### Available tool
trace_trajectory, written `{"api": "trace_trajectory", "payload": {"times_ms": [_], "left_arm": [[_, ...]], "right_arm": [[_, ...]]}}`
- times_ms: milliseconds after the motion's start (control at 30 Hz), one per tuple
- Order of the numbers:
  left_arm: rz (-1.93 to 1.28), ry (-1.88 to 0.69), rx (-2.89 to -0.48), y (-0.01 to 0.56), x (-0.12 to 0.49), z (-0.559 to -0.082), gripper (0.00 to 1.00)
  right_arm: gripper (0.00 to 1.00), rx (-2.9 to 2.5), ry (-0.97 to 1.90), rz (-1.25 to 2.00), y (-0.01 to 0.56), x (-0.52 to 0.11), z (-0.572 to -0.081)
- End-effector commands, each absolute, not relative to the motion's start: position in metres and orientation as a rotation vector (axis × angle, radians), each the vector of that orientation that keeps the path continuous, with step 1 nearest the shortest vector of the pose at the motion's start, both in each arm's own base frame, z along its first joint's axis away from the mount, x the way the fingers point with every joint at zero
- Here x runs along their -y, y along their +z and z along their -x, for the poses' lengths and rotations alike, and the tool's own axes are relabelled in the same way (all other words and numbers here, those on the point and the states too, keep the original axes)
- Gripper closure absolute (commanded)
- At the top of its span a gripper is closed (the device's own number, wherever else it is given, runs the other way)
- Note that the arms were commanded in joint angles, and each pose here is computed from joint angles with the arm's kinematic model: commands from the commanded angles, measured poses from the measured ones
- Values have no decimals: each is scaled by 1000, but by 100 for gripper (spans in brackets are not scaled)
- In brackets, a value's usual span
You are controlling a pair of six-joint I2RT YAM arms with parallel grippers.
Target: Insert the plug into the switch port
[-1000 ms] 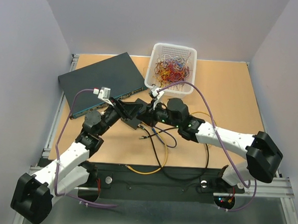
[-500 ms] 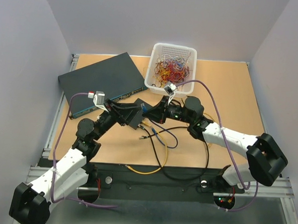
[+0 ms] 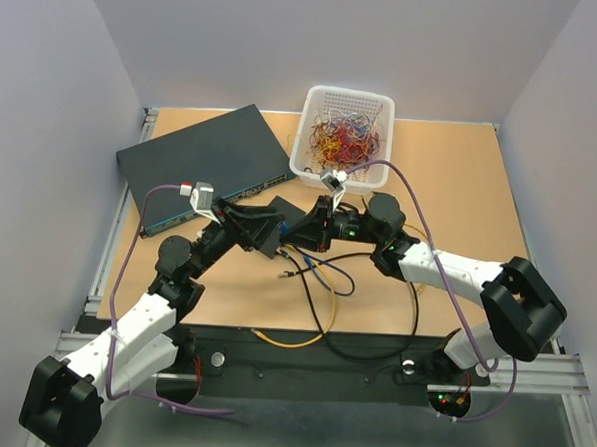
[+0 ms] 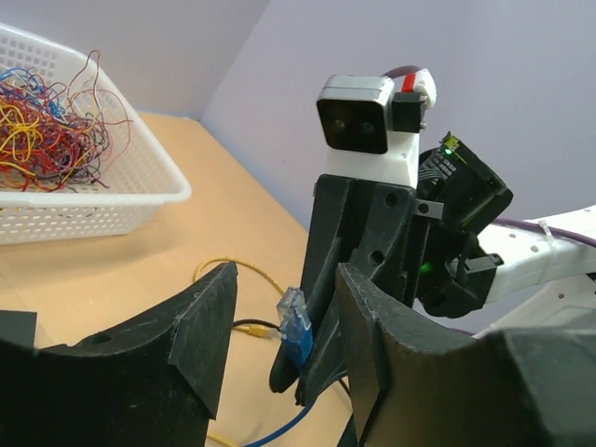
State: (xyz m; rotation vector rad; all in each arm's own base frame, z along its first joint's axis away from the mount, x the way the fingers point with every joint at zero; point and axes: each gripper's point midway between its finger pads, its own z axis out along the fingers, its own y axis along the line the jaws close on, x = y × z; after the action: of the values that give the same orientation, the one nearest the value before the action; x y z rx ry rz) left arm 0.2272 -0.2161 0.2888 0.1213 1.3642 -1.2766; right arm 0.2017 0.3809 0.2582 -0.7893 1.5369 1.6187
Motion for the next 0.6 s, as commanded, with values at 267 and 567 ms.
{"api": "trace_trajectory", "payload": {"times_ms": [267,567], "left_arm": [[-209,-1318,-1253,305,219,-213,53],[-214,-1335,-1240,303,218,-209,71]], "right_arm": [[100,-1373,1679,829,297,-385,-195],[100,-1365,1691,836,297,-386,-194]]}}
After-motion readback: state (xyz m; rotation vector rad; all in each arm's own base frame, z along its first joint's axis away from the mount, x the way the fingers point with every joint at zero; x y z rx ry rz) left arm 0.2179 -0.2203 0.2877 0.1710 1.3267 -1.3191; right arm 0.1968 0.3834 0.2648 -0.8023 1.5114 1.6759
